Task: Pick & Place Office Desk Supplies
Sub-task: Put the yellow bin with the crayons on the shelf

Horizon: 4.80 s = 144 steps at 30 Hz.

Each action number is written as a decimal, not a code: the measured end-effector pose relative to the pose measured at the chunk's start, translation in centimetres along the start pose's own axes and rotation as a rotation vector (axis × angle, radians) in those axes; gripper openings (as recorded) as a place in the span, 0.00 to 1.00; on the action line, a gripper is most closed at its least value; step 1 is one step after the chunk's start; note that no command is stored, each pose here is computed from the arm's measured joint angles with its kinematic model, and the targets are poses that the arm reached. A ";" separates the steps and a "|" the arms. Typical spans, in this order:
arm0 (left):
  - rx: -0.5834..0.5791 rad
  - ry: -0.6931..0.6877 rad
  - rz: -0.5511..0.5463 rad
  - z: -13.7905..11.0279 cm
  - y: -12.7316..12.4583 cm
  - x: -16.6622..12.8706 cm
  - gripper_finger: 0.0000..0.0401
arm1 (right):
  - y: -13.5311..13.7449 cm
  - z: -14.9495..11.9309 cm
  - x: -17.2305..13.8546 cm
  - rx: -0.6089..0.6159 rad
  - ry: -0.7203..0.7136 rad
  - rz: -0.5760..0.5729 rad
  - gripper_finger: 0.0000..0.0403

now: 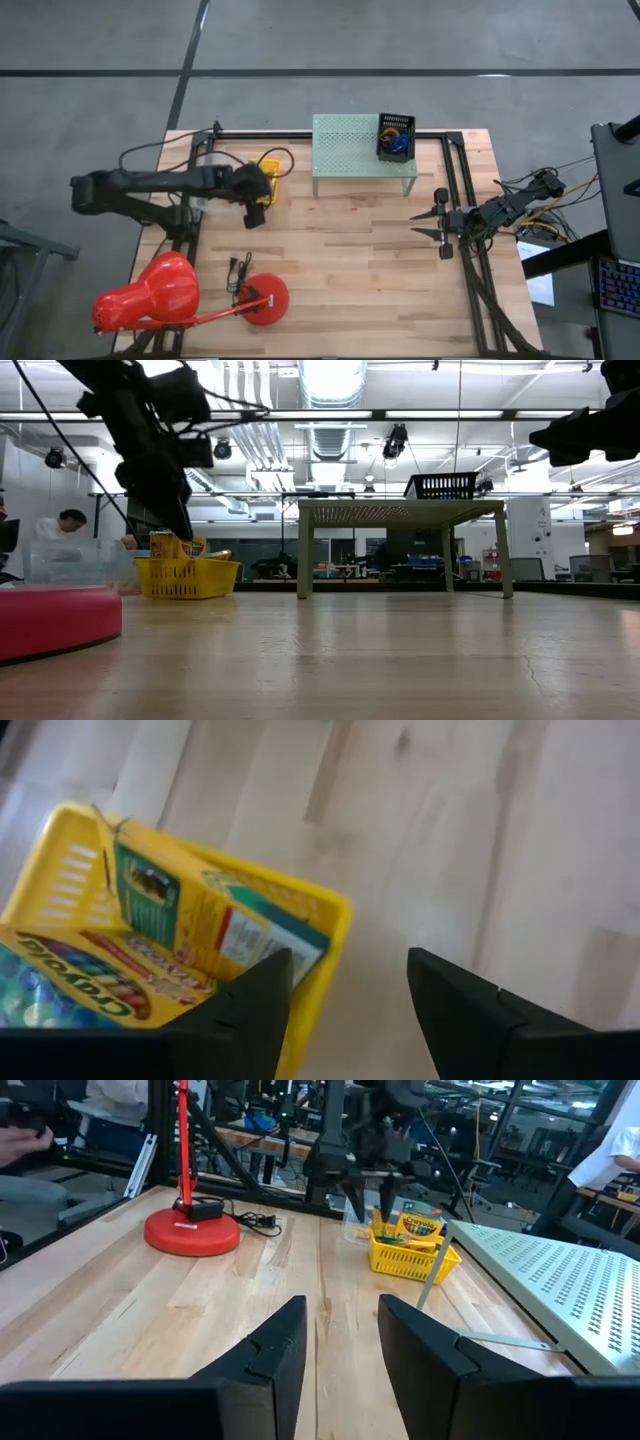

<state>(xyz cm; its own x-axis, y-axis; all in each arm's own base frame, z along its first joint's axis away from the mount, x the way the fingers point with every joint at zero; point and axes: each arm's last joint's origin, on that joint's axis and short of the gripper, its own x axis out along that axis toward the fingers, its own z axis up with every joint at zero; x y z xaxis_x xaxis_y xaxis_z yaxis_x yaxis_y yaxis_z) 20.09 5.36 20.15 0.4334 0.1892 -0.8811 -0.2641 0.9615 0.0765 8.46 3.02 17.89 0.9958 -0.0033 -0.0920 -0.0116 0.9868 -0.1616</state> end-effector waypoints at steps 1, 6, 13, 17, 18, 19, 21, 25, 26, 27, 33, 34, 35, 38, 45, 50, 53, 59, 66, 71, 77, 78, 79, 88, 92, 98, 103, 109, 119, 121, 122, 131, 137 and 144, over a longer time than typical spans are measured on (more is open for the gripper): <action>0.004 0.011 0.001 0.0 0.3 0.2 0.50 | 0.0 0.0 0.0 0.000 0.000 0.000 0.31; 0.053 0.055 -0.002 0.0 0.4 1.4 0.50 | 0.0 0.0 0.0 0.000 0.000 0.000 0.30; 0.100 0.114 -0.008 -0.2 0.4 2.5 0.50 | 0.0 0.0 0.0 0.000 0.000 0.000 0.27; 0.102 0.141 -0.006 -0.5 0.4 2.6 0.50 | 0.0 0.0 0.0 0.000 0.000 0.000 0.26; 0.103 0.143 -0.006 -0.5 0.4 2.6 0.50 | 0.0 0.0 0.0 0.000 0.000 0.000 0.26; 0.103 0.149 -0.007 -0.6 0.4 2.6 0.50 | 0.0 0.0 0.0 0.000 0.000 0.000 0.26; 0.104 0.158 0.001 -0.6 0.4 2.6 0.49 | 0.0 0.0 0.0 0.000 0.000 0.000 0.26; 0.112 0.155 0.026 -0.6 0.5 2.6 0.46 | 0.0 0.0 0.0 0.000 0.000 -0.001 0.27; 0.115 0.151 0.031 -0.5 0.5 2.6 0.44 | 0.0 0.0 0.0 0.000 0.000 -0.001 0.28; 0.116 0.145 0.038 -0.5 0.5 2.6 0.42 | 0.0 0.0 0.0 0.000 0.000 -0.001 0.28; 0.119 0.130 0.078 -0.3 0.6 2.7 0.29 | 0.0 0.0 0.0 0.000 0.000 -0.001 0.29; 0.119 0.129 0.082 -0.3 0.6 2.7 0.27 | 0.0 0.0 0.0 0.000 0.000 -0.001 0.29; 0.118 0.129 0.084 -0.2 0.6 2.8 0.26 | 0.0 0.0 0.0 0.000 0.000 -0.001 0.29; 0.118 0.141 0.090 -0.2 0.7 3.3 0.21 | 0.0 0.0 0.0 0.000 0.000 -0.001 0.28; 0.119 0.147 0.107 -0.1 0.7 3.8 0.08 | 0.0 0.0 0.0 0.000 0.000 0.000 0.25; 0.113 0.130 0.113 0.1 0.7 3.7 0.02 | 0.0 0.0 0.0 0.000 0.000 0.000 0.24; 0.112 0.126 0.108 0.2 0.7 3.7 0.03 | 0.0 0.0 0.0 0.000 0.000 0.000 0.24; 0.107 0.103 0.092 0.9 0.7 3.3 0.02 | 0.0 0.0 0.0 0.000 0.000 0.000 0.25; 0.089 0.089 0.138 1.3 0.7 3.1 0.02 | 0.0 0.0 0.0 0.000 0.000 0.000 0.26; 0.107 0.082 0.193 1.5 0.2 2.9 0.01 | 0.0 0.0 0.0 0.000 0.000 0.000 0.23; 0.145 0.070 0.250 1.5 -1.0 2.8 0.01 | 0.0 0.0 0.0 0.000 0.000 0.000 0.22; 0.145 0.066 0.257 1.5 -1.2 2.8 0.01 | 0.0 0.0 0.0 0.000 0.000 0.000 0.22; 0.145 0.063 0.262 1.5 -1.4 2.7 0.01 | 0.0 0.0 0.0 0.000 0.000 0.000 0.22; 0.148 0.024 0.325 1.4 -3.3 2.5 0.01 | 0.0 0.0 0.0 0.000 0.000 0.000 0.24; 0.169 0.025 0.325 1.1 -3.7 2.6 0.01 | 0.0 0.0 0.0 0.000 0.000 0.000 0.23; 0.164 0.031 0.380 0.7 -4.0 3.2 0.01 | 0.0 0.0 0.0 0.000 0.000 -0.001 0.21; 0.189 0.069 0.444 0.5 -4.1 4.4 0.01 | 0.0 0.0 0.0 0.000 0.000 -0.001 0.20; 0.218 0.114 0.510 0.3 -4.3 6.1 0.01 | 0.0 0.0 0.0 0.000 0.000 -0.001 0.22; 0.158 0.079 0.594 0.4 -4.6 6.6 0.01 | 0.0 0.0 0.0 0.000 0.000 0.000 0.21; 0.170 0.077 0.605 0.4 -4.7 6.6 0.01 | 0.0 0.0 0.0 0.000 0.000 0.001 0.20; 0.181 0.079 0.609 0.3 -4.7 6.6 0.01 | 0.0 0.0 0.0 0.000 0.000 0.000 0.20; 0.239 0.094 0.621 0.3 -4.8 6.6 0.01 | 0.0 0.0 0.0 0.000 0.000 0.000 0.20; 0.250 0.084 0.638 0.3 -4.9 6.6 0.01 | 0.0 0.0 0.0 0.000 0.000 0.000 0.22; 0.280 0.074 0.637 1.9 -5.5 5.6 0.01 | 0.0 0.0 0.0 0.000 0.000 0.000 0.21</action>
<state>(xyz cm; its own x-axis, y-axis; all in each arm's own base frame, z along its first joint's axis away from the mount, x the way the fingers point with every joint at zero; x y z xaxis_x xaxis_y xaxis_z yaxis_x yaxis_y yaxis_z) 25.59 1.51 15.68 0.2054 0.7287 -0.6533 -0.2112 0.6848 0.6975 8.46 3.02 17.89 0.9957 -0.0031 -0.0922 -0.0119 0.9868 -0.1617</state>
